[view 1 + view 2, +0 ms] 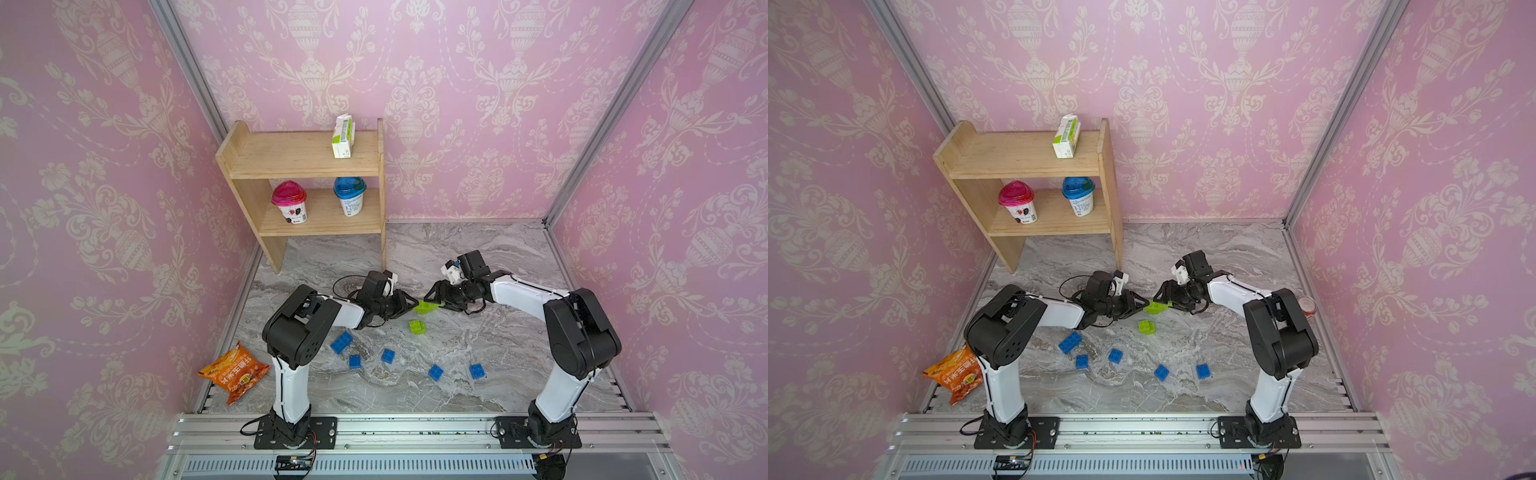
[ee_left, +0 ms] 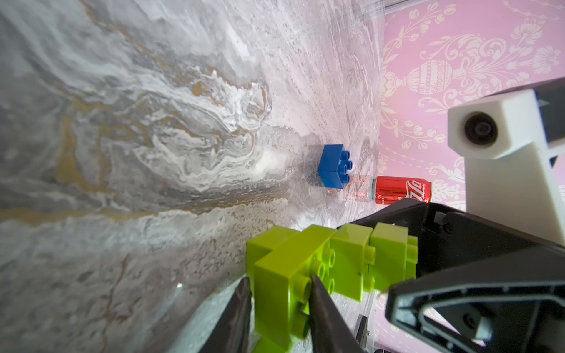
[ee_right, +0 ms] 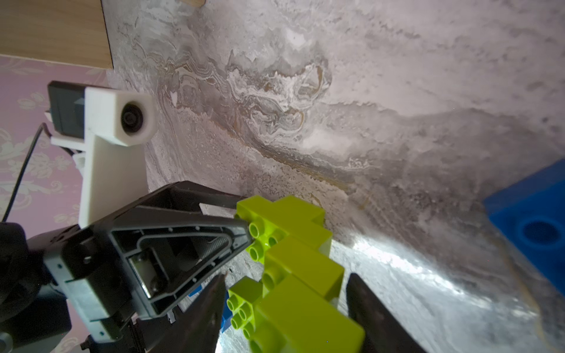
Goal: Assemble the letter v with lego
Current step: Adjust the lego brick at the center of the board.
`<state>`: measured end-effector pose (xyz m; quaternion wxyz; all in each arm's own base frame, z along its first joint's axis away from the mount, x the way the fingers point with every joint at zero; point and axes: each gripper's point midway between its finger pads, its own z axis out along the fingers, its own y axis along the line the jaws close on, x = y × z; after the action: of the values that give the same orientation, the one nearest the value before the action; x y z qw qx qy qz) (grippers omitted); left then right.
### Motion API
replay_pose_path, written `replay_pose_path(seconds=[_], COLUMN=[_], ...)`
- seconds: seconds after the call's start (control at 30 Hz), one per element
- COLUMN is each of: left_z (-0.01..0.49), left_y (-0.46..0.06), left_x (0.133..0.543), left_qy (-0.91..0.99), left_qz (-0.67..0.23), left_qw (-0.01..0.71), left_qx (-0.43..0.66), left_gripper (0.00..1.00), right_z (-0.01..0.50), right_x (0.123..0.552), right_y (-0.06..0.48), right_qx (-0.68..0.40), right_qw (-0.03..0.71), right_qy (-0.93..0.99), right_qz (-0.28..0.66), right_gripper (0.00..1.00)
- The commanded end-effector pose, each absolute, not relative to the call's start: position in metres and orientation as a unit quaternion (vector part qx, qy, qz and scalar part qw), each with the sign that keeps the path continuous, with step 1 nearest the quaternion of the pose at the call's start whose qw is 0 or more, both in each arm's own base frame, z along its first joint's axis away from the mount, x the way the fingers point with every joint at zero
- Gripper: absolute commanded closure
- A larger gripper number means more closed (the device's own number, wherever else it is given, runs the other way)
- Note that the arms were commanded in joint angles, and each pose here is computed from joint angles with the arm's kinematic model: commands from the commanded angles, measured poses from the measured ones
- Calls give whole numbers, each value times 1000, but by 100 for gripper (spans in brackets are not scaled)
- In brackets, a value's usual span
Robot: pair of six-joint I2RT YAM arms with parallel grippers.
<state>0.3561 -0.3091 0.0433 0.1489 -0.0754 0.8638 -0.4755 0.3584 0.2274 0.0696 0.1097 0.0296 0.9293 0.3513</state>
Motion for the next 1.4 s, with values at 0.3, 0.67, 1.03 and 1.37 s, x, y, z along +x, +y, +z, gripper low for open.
replay_pose_path(seconds=[0.3,0.67,1.03,1.37], left_z=[31,33,51,71], left_y=[-303,-302,-300,-289], left_x=[353,350,346,327], left_qy=[877,875,872,890], left_qz=[-449,-452,-456,-419], left_qw=[144,147,164,178], left_qx=[-91,-92,-71,12], left_gripper=[66,63,46,38], right_z=[56,50,47,54], right_x=[356,356,356,356], right_y=[227,226,224,222], right_qx=[42,59,55,39], right_qw=[94,89,92,101], right_qy=[930,930,933,936], right_qz=[354,353,342,334], right_gripper=[43,49,57,57])
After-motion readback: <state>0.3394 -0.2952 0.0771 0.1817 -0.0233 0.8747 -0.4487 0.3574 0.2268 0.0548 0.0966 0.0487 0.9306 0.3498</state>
